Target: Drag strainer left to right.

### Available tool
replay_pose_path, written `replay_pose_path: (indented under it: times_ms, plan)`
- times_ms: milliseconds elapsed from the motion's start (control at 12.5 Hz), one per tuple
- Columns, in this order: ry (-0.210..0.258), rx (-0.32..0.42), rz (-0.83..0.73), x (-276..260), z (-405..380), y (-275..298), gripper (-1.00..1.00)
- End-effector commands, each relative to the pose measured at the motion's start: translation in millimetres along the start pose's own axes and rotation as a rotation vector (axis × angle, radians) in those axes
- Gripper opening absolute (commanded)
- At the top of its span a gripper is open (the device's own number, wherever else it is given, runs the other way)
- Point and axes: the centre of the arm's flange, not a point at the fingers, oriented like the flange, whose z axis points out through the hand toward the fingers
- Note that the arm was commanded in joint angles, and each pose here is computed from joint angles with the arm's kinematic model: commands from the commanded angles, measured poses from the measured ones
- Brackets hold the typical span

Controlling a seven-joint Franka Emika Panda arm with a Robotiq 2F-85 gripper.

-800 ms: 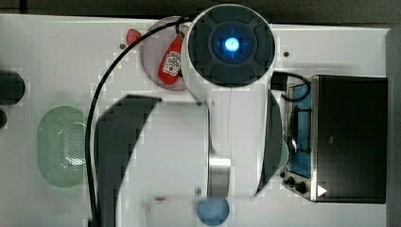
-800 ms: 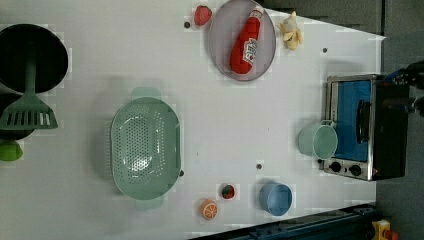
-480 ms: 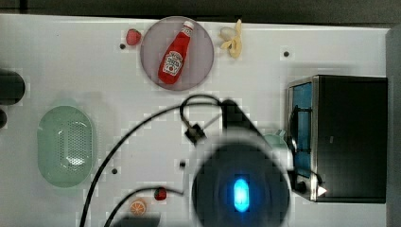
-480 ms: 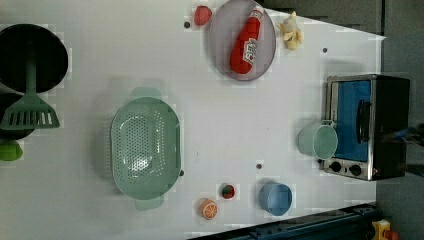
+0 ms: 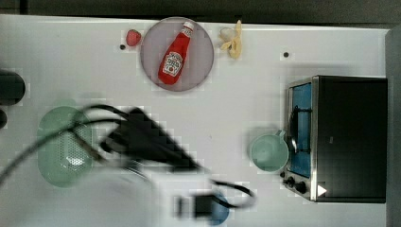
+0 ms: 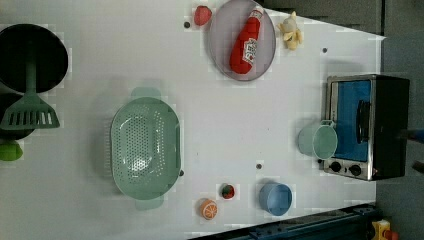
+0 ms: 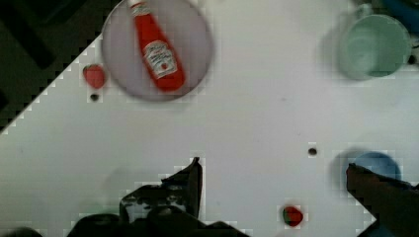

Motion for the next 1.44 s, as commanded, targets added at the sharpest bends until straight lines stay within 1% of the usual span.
replay_pose_path:
  times_ms: [80, 160, 320, 480, 640, 960, 1040, 1200, 1280, 1440]
  plan:
    - [-0.117, -0.198, -0.024, -84, 106, -71, 1.00]
    - [-0.113, -0.206, 0.022, -104, 124, -88, 1.00]
    - [-0.113, -0.190, 0.141, -140, 160, -121, 1.00]
    - [-0.137, -0.168, 0.287, -165, 198, -146, 1.00]
    - [-0.171, -0.174, 0.452, -180, 235, -161, 1.00]
    - [-0.200, -0.226, 0.724, -186, 314, -167, 1.00]
    - [-0.212, -0.233, 0.749, -188, 334, -167, 1.00]
    - [-0.226, -0.236, 0.735, -191, 372, -166, 1.00]
    - [-0.233, -0.229, 0.730, -191, 388, -166, 1.00]
    - [-0.263, -0.213, 0.738, -192, 415, -164, 1.00]
